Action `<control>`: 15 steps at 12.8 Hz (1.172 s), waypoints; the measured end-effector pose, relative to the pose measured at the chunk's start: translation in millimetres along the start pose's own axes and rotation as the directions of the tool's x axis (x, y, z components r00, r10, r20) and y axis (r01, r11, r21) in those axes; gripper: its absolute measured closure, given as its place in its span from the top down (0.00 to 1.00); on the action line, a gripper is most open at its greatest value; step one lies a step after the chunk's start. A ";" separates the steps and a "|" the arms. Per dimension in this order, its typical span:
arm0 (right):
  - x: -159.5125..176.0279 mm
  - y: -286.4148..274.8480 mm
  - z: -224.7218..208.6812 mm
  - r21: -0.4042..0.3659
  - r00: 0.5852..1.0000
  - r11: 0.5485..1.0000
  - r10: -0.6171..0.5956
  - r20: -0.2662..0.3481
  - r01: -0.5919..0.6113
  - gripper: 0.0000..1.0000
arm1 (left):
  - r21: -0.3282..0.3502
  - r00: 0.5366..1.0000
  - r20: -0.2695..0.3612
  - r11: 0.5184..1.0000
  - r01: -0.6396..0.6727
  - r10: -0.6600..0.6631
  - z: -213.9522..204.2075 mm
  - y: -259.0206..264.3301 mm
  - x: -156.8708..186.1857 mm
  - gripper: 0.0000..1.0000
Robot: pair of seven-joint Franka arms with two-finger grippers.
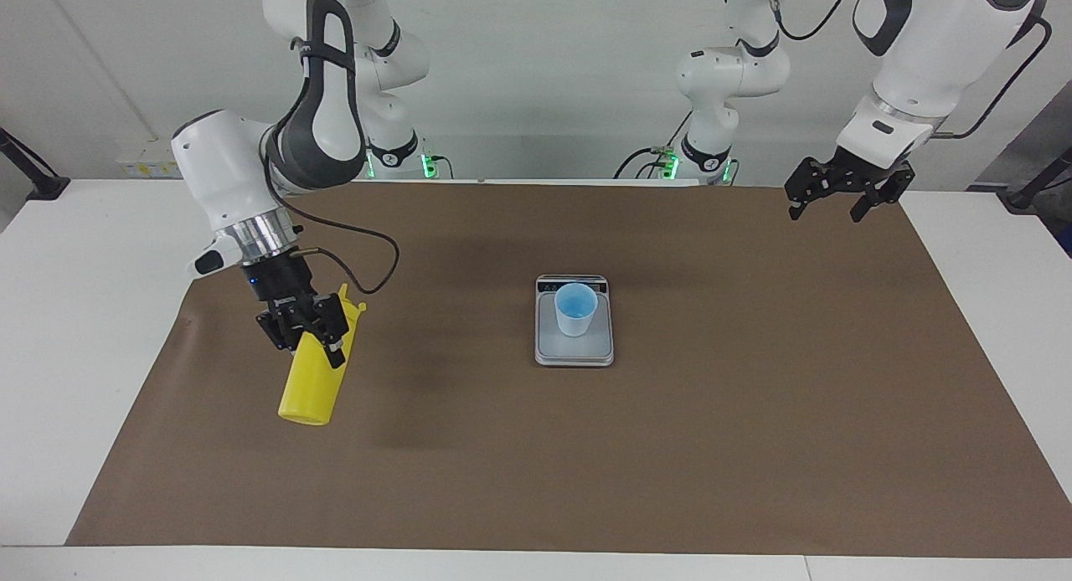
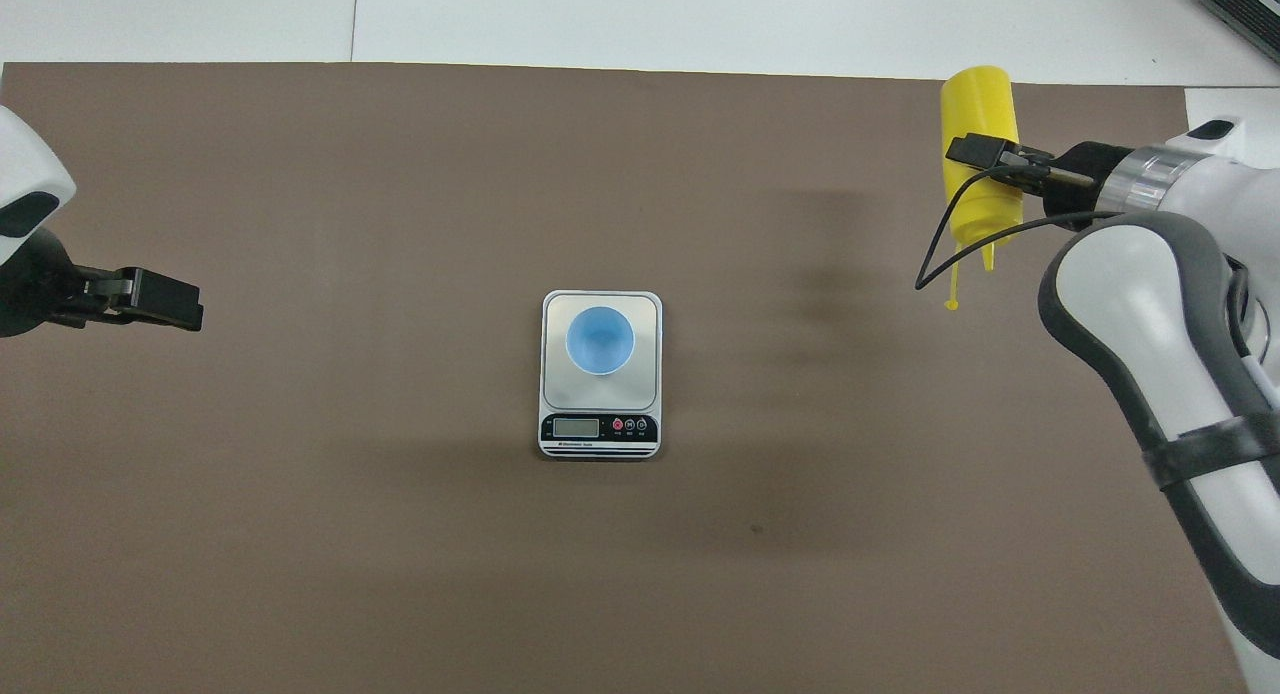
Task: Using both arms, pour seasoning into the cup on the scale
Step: 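Lower the yellow bottle with the right gripper onto the table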
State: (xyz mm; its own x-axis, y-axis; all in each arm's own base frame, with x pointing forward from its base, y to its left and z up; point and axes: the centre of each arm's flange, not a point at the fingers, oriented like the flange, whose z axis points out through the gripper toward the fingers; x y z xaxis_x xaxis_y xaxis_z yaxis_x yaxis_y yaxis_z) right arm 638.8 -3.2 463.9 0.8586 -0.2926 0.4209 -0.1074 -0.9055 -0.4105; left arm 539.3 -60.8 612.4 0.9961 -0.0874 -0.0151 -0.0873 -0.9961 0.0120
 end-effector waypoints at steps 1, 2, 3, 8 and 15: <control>-2.0 7.0 -3.4 -0.035 0.998 0.999 -0.015 0.059 0.017 0.52 | 0.000 1.000 0.000 1.000 0.000 0.000 0.0 0.0 0.0 1.00; -4.7 13.6 -8.2 -0.073 0.993 0.997 -0.012 0.116 0.021 0.52 | 0.000 1.000 0.000 1.000 0.000 0.000 0.0 0.0 0.0 1.00; -7.9 18.1 -13.6 -0.107 0.986 0.994 0.004 0.167 0.014 0.52 | 0.000 1.000 0.000 1.000 0.000 0.000 0.0 -0.1 0.0 1.00; -25.5 27.0 -46.5 -0.171 0.877 0.979 0.175 0.447 -0.109 0.52 | 0.000 1.000 0.000 1.000 0.000 0.000 0.0 -0.1 0.0 1.00; -44.6 37.5 -50.2 -0.439 0.602 0.758 0.651 0.462 -0.483 0.52 | 0.000 1.000 0.000 1.000 0.000 0.000 0.0 -0.2 0.0 1.00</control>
State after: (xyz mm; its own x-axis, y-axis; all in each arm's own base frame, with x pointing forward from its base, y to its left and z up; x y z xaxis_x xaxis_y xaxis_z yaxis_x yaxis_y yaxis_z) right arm 571.3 -39.5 470.3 0.6786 -0.6242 -0.3872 -0.7161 -0.6796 -0.1594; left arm 539.3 -60.6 612.4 0.9961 -0.0871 -0.0151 -0.0869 -0.9961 0.0120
